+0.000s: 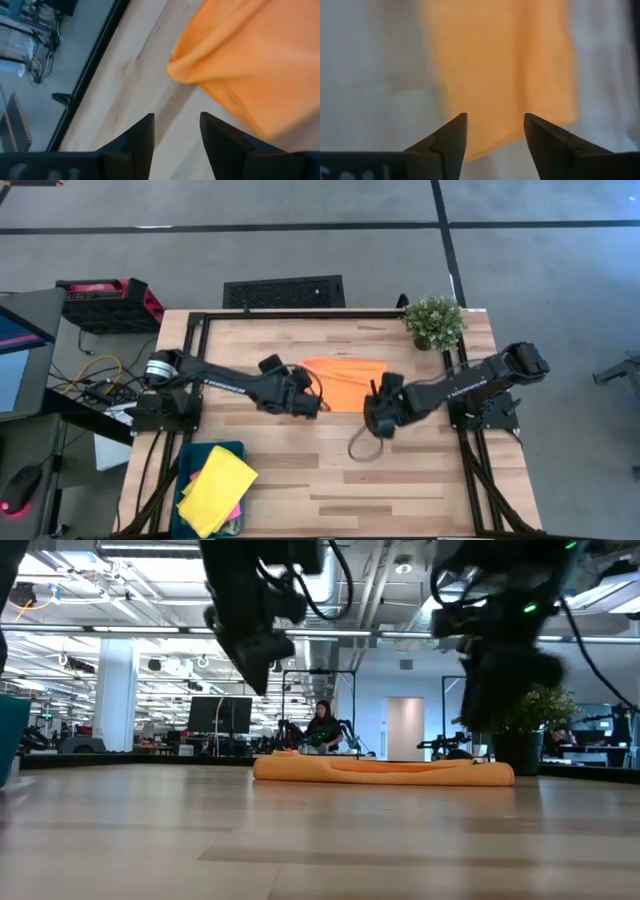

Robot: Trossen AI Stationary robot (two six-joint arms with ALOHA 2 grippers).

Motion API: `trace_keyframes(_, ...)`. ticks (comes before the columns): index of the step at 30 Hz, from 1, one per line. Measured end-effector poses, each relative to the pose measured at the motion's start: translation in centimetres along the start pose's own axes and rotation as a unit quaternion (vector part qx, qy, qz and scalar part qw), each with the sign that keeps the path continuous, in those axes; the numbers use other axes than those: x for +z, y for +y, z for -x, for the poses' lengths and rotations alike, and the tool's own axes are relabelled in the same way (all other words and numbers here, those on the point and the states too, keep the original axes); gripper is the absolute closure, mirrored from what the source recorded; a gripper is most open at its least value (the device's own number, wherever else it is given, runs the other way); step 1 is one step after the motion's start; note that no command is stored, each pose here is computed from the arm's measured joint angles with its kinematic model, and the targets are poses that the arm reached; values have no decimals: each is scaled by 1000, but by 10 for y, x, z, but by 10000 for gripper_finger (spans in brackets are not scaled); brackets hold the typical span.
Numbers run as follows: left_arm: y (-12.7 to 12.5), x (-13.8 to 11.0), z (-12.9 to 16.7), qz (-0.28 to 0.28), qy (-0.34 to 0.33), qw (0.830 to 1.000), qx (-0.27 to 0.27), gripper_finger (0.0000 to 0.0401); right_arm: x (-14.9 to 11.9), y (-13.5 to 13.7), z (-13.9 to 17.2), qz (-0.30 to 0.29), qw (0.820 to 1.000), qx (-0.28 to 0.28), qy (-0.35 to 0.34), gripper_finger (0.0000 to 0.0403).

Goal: Fold microfiber towels
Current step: Fold the orange microfiber towel

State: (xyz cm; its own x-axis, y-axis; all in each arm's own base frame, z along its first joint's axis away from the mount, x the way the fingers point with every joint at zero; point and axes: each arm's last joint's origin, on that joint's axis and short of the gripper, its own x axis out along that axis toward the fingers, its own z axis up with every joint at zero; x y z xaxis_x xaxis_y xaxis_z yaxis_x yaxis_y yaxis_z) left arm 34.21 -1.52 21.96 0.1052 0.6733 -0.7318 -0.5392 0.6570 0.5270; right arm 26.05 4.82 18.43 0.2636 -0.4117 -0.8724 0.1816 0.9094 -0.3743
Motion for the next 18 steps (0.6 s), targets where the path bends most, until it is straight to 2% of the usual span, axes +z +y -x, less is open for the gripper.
trace_keyframes(3, -5, -12, 20, -6, -5, 1000, -5, 250, -9, 21, 9, 69, 997, 32, -5, 184)
trace_keyframes(6, -11, -24, 36, -12, -9, 1000, -8, 251, -18, 31, 11, 95, 995, 35, -7, 184)
trace_keyframes(11, -23, -42, 54, -22, -18, 1000, -13, 251, -28, 36, 2, 103, 994, 36, -12, 187)
trace_keyframes(18, -35, -54, 74, -40, -40, 998, -34, 251, -39, 23, -20, 79, 996, 23, 18, 193)
